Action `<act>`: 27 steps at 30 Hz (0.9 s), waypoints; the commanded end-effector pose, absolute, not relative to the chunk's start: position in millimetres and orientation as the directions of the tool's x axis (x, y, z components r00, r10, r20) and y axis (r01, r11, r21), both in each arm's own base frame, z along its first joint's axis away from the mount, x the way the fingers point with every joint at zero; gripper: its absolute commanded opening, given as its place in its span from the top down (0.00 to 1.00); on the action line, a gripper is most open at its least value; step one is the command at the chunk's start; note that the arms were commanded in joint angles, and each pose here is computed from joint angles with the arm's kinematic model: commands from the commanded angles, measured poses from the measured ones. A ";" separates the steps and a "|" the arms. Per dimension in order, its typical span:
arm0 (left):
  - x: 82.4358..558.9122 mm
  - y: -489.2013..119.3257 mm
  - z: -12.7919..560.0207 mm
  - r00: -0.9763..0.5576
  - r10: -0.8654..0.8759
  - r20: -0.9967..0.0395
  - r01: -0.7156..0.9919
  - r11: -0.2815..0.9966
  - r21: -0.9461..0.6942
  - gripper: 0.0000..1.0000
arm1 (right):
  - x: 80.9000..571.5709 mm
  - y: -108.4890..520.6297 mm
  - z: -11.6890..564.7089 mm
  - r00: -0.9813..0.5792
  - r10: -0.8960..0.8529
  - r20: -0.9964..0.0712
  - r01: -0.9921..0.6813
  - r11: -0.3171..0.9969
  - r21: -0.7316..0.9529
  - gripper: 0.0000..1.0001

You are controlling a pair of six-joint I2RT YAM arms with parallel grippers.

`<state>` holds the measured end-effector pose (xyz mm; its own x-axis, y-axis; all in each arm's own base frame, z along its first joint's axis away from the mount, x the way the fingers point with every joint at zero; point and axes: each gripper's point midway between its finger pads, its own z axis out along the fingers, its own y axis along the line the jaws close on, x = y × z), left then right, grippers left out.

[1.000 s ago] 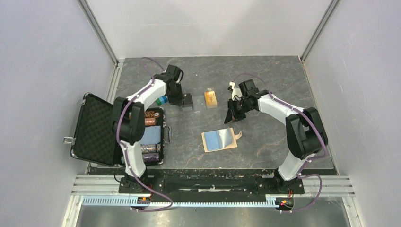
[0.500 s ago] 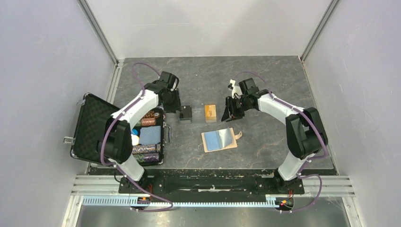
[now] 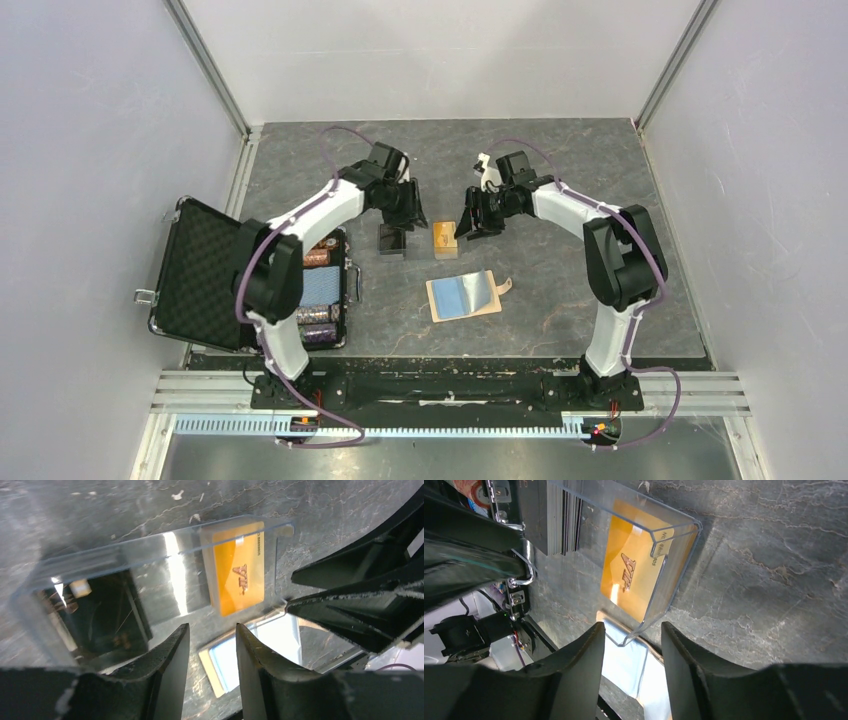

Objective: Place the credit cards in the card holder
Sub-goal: Move the storage box to the center of the board, then pick up the credit card from the storage box.

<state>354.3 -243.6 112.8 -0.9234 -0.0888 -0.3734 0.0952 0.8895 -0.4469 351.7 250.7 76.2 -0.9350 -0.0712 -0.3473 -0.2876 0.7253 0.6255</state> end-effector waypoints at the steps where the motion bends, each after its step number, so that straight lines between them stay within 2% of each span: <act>1: 365.2 -284.7 106.9 -0.936 -0.073 -0.343 0.122 0.849 -0.514 0.55 | 360.6 260.2 78.7 -0.936 -0.069 -0.344 -0.293 0.690 0.661 0.56; 6: 362.5 -301.9 79.6 -0.957 -0.041 -0.288 0.113 0.860 -0.498 0.55 | 357.0 256.2 67.6 -0.941 -0.096 -0.325 -0.295 0.706 0.644 0.61; 12: 358.8 -295.9 63.2 -0.959 -0.030 -0.280 0.095 0.901 -0.423 0.57 | 354.0 256.2 63.4 -0.944 -0.104 -0.312 -0.292 0.702 0.649 0.65; 21: 357.4 -300.3 54.1 -0.963 -0.005 -0.269 0.109 0.906 -0.409 0.91 | 353.5 256.7 60.1 -0.946 -0.111 -0.304 -0.291 0.700 0.652 0.68; 24: 358.1 -299.1 56.0 -0.960 0.011 -0.278 0.122 0.915 -0.384 0.97 | 352.5 256.0 59.2 -0.947 -0.114 -0.300 -0.291 0.702 0.650 0.68; 27: 359.0 -298.7 60.4 -0.956 0.027 -0.292 0.138 0.920 -0.368 0.98 | 352.5 255.4 58.7 -0.947 -0.116 -0.301 -0.292 0.705 0.646 0.68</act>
<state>350.8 -292.4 48.7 -0.9694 0.0058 -0.2455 0.1036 0.9161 -0.3872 346.4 255.9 57.6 -0.9537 -0.0986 -0.2843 -0.2690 0.7029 0.6584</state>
